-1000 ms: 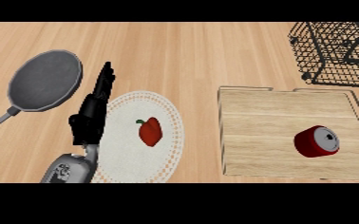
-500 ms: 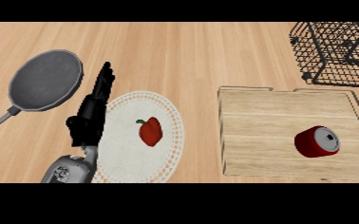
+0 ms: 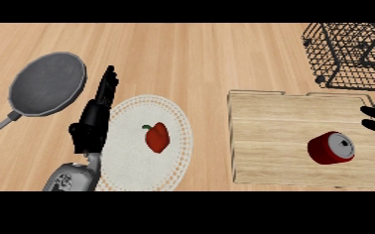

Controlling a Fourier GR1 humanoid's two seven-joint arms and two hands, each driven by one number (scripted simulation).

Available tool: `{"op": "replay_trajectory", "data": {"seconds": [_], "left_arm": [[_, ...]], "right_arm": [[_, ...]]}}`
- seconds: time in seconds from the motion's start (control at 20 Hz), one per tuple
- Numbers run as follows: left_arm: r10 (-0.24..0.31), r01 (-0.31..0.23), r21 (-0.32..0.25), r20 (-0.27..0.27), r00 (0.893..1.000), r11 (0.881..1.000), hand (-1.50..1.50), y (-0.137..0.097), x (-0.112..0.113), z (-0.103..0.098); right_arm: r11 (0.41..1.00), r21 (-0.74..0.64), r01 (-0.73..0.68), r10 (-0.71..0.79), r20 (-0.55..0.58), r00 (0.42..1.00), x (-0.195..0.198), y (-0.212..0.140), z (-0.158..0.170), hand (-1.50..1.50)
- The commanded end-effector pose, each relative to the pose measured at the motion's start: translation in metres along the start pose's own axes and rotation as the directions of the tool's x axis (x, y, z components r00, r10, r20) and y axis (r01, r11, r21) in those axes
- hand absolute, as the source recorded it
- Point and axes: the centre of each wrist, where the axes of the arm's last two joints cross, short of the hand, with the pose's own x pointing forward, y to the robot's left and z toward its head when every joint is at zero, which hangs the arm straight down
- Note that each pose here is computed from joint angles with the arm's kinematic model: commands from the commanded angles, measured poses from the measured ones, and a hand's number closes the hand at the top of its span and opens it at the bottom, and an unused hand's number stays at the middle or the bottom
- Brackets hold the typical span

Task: Pick the can from the tray and place it in the tiered basket

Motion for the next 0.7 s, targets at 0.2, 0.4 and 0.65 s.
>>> {"op": "replay_trajectory", "data": {"seconds": [0.2, 0.4, 0.65], "left_arm": [[0.02, -0.02, 0.003, -0.001, 1.0, 1.0, 0.0, -0.011, 0.009, -0.013], [0.02, -0.02, -0.012, -0.003, 1.0, 1.0, 0.0, -0.023, 0.002, 0.007], [0.002, -0.002, 0.0, -0.001, 1.0, 1.0, 0.0, 0.012, -0.004, 0.005]], "right_arm": [[1.0, -0.016, -0.022, 0.022, 0.016, 1.0, -0.033, 0.03, -0.013, -1.5], [1.0, -0.005, 0.016, -0.016, -0.013, 1.0, -0.057, 0.04, -0.007, -1.5], [0.998, 0.053, 0.036, -0.036, -0.005, 0.999, -0.052, 0.068, -0.023, -1.5]]}}
